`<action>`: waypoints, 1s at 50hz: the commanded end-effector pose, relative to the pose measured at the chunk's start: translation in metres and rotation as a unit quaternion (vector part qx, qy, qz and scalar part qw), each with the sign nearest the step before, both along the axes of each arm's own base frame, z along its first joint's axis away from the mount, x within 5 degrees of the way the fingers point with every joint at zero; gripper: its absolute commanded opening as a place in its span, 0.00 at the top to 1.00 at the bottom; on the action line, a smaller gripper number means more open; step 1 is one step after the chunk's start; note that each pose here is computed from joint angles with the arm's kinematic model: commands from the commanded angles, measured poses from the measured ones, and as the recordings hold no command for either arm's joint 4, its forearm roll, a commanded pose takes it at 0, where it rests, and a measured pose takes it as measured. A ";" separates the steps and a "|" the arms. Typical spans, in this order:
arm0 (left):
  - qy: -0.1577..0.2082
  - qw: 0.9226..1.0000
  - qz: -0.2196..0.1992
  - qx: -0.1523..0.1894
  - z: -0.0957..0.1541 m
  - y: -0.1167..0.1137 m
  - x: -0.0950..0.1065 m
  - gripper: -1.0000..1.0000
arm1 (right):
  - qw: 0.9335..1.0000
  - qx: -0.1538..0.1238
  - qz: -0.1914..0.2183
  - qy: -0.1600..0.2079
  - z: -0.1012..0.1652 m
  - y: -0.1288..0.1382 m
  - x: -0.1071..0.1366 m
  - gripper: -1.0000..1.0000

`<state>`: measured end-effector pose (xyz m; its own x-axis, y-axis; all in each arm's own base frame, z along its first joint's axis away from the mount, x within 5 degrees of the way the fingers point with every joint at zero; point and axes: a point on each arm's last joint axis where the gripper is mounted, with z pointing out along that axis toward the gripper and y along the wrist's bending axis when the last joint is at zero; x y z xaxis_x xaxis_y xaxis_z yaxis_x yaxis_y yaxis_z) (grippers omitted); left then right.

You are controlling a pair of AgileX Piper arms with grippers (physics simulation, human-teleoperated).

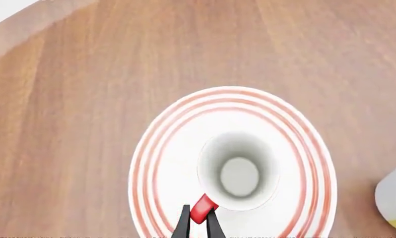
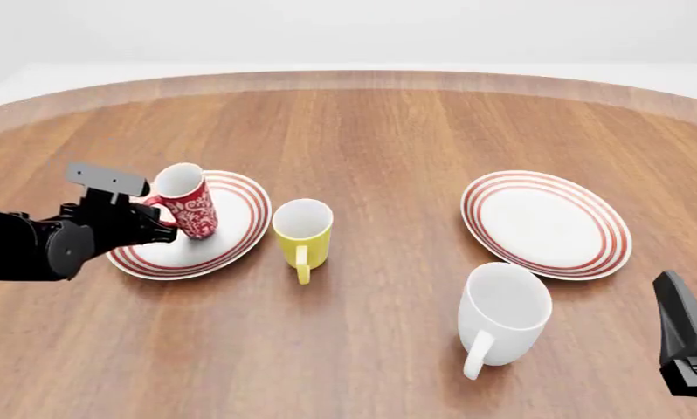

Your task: Put the red mug on the left plate.

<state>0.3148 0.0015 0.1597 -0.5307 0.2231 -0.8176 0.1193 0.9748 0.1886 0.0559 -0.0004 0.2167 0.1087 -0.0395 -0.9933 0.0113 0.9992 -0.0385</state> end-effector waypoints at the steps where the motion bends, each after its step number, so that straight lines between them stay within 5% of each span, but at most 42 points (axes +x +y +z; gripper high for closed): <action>1: 0.023 1.000 -0.005 -0.013 -0.011 -0.010 0.001 0.00 | 1.000 0.000 0.000 0.000 0.000 0.000 0.000 0.00; 18: 0.009 1.000 -0.013 -0.008 0.019 -0.011 -0.031 0.00 | 1.000 0.000 0.000 0.000 0.000 0.000 0.000 0.00; 27: -0.024 0.999 -0.022 0.002 0.065 -0.011 -0.082 0.00 | 1.000 0.000 0.000 0.000 0.000 0.000 0.000 0.00; 37: -0.063 0.996 -0.018 0.059 0.108 0.004 -0.135 0.00 | 1.000 0.000 0.000 0.000 0.000 0.000 0.000 0.00; 50: -0.129 0.990 -0.025 0.050 0.178 -0.001 -0.211 0.00 | 1.000 0.000 0.000 0.000 0.000 0.000 0.000 0.00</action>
